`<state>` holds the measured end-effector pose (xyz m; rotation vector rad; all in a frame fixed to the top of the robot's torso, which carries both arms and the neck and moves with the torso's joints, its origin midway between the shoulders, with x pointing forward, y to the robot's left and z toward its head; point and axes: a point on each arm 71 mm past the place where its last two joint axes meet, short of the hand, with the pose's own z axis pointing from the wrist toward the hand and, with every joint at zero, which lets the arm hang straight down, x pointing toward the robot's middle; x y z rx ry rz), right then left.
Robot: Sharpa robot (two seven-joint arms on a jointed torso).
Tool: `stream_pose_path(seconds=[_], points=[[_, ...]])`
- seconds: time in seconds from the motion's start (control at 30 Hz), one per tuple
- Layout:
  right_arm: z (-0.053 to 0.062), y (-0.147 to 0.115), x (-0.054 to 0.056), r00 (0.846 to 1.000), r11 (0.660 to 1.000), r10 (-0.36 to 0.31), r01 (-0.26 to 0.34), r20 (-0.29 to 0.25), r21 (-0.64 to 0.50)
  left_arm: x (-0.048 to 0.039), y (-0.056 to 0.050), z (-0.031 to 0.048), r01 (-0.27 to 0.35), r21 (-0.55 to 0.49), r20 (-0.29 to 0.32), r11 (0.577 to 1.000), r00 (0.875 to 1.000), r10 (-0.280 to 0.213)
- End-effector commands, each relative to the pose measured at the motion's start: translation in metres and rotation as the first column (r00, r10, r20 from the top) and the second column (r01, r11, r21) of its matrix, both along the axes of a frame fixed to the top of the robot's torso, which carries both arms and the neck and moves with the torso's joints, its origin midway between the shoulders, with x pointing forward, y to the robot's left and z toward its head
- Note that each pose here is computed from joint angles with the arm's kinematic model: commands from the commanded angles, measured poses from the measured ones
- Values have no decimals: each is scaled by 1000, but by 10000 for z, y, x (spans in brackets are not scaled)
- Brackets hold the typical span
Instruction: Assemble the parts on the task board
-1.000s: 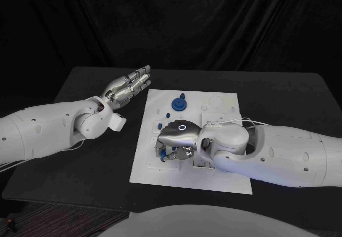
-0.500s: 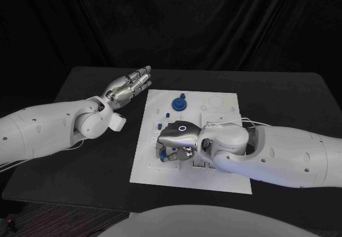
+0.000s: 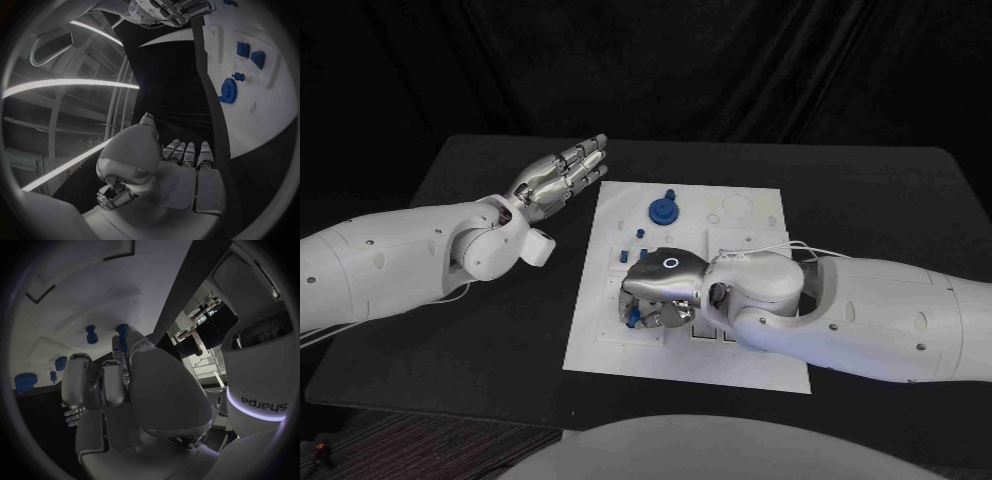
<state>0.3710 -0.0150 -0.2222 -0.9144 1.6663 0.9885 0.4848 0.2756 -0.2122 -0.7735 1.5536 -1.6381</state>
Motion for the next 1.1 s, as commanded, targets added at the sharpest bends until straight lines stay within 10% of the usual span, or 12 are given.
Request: stream_pose_path(seconds=[0.03, 0.7, 0.87, 1.1], points=[[-41, -7, -6, 1000, 1000, -8, 8, -3, -28, -8, -14, 3, 13, -11, -1, 1000, 1000, -13], [23, -105, 20, 1000, 998, -2, 0, 29, 66, -10, 8, -1, 12, -8, -7, 1000, 1000, -12], [200, -249, 52, 997, 991, -19, 9, 76, 137, -10, 14, -3, 13, -7, -9, 1000, 1000, -13], [756, -614, 186, 985, 952, -128, 89, 114, 294, -15, 49, -3, 6, -4, -11, 1000, 1000, -6]])
